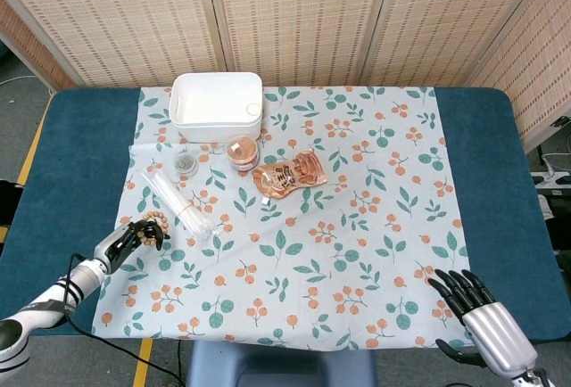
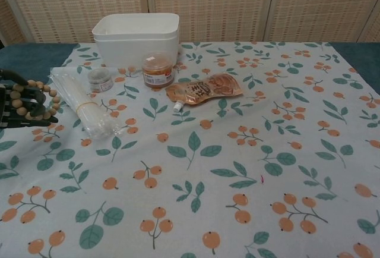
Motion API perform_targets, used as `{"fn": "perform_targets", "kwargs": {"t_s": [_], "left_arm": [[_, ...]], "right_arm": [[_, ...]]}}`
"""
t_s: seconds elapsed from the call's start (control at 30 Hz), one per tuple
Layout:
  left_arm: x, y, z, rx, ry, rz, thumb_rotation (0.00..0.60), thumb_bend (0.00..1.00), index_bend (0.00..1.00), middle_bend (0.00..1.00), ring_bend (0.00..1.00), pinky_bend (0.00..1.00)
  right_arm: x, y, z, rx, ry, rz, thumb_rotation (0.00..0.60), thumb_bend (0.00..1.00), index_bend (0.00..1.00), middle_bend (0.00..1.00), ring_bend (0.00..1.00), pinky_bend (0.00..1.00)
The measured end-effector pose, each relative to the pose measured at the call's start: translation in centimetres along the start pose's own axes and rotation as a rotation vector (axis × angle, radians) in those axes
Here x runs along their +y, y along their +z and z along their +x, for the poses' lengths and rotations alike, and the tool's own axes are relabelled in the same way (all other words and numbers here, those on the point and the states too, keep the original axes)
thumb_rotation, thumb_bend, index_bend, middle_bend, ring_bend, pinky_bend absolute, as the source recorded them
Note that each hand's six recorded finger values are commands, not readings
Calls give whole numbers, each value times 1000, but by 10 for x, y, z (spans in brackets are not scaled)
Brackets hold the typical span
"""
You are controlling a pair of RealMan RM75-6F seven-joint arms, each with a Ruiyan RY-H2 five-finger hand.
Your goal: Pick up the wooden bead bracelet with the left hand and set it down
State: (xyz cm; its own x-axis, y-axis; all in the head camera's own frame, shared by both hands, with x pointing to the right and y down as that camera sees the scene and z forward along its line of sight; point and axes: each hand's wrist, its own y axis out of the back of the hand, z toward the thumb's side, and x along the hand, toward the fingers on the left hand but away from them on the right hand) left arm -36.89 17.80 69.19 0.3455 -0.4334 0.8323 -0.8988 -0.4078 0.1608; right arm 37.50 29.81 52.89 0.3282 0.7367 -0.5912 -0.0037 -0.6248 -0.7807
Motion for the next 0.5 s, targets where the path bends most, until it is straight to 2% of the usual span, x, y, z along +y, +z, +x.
{"fn": "perform_targets", "kwargs": {"t_s": [0.27,0.37,0.43,0.47,0.5], "left_arm": [[-4,1,0,-4,-15,3,80,879,564,635,287,0],[-5,2,0,-8,-20,5,26,979,561,630,287,0],[-6,2,0,-9,-29,9,0,1000,539,598,279,0],[-8,2,0,-8,-37,17,14,1000,523,575,269,0],[-9,2,0,-6,-45,24,65,1000,496,539,249,0]], "right_arm": [[0,0,0,0,0,2,465,204,0,0,0,0],[0,-1,0,-3,-3,3,464,204,0,0,0,0],[1,-1,0,-4,-5,4,464,204,0,0,0,0],[1,-1,0,-4,-5,4,463,204,0,0,0,0],[1,-1,0,-5,-5,4,463,204,0,0,0,0]]}}
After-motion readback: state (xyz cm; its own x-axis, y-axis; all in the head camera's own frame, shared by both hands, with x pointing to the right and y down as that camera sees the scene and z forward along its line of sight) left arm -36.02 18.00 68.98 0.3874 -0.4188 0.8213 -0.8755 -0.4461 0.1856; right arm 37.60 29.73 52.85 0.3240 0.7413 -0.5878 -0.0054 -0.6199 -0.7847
